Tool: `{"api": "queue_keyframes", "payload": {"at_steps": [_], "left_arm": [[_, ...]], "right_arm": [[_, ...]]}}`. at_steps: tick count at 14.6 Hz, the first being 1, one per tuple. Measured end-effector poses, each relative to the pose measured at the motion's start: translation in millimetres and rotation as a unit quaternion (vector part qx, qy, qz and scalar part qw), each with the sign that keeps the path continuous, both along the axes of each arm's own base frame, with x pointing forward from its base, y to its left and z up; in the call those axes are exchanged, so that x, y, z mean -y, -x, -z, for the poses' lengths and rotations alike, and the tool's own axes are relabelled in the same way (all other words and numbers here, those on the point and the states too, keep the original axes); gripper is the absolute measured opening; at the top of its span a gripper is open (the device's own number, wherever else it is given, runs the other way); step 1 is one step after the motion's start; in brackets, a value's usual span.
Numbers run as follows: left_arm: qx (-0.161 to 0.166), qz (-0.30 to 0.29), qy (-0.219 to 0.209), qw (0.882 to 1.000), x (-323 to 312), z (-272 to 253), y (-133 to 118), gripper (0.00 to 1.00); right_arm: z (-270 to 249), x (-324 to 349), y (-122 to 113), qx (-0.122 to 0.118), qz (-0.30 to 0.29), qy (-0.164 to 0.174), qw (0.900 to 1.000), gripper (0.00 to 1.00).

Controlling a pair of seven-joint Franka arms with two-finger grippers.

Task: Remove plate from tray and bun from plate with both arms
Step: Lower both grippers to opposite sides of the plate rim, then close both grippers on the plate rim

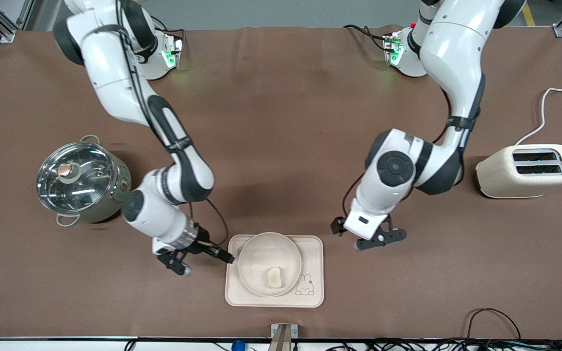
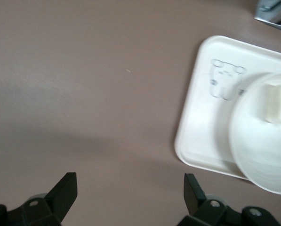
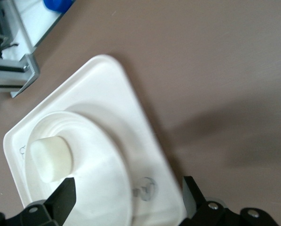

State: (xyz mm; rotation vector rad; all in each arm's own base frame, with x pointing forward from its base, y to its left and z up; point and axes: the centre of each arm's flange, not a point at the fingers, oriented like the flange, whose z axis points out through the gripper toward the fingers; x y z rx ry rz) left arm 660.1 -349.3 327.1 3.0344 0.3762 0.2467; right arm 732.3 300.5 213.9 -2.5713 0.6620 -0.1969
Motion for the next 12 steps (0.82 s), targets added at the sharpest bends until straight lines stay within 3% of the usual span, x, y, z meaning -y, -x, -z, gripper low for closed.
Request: {"api": "queue_keyframes", "payload": {"at_steps": [4, 6, 7, 12], "left_arm": [[0.008, 0.0, -0.002, 1.0, 25.4, -4.8, 12.3, 1.0], [0.017, 0.006, -0.021, 1.0, 17.8, -3.2, 8.2, 1.0], [0.019, 0.006, -0.025, 0.999, 14.2, -2.4, 6.4, 1.0], [0.013, 0.006, -0.031, 0.999, 11.1, 8.8, 5.5, 1.0]], "right_arm": [[19.0, -30.1, -2.5, 0.012, -0.011, -0.005, 1.0, 0.98], [27.4, -32.8, -2.4, 0.024, -0.018, -0.001, 1.0, 0.84], [33.7, -32.2, -1.9, 0.029, -0.026, 0.003, 0.999, 0.84], [48.0, -31.7, -0.9, 0.035, -0.029, 0.008, 0.999, 0.33]]}}
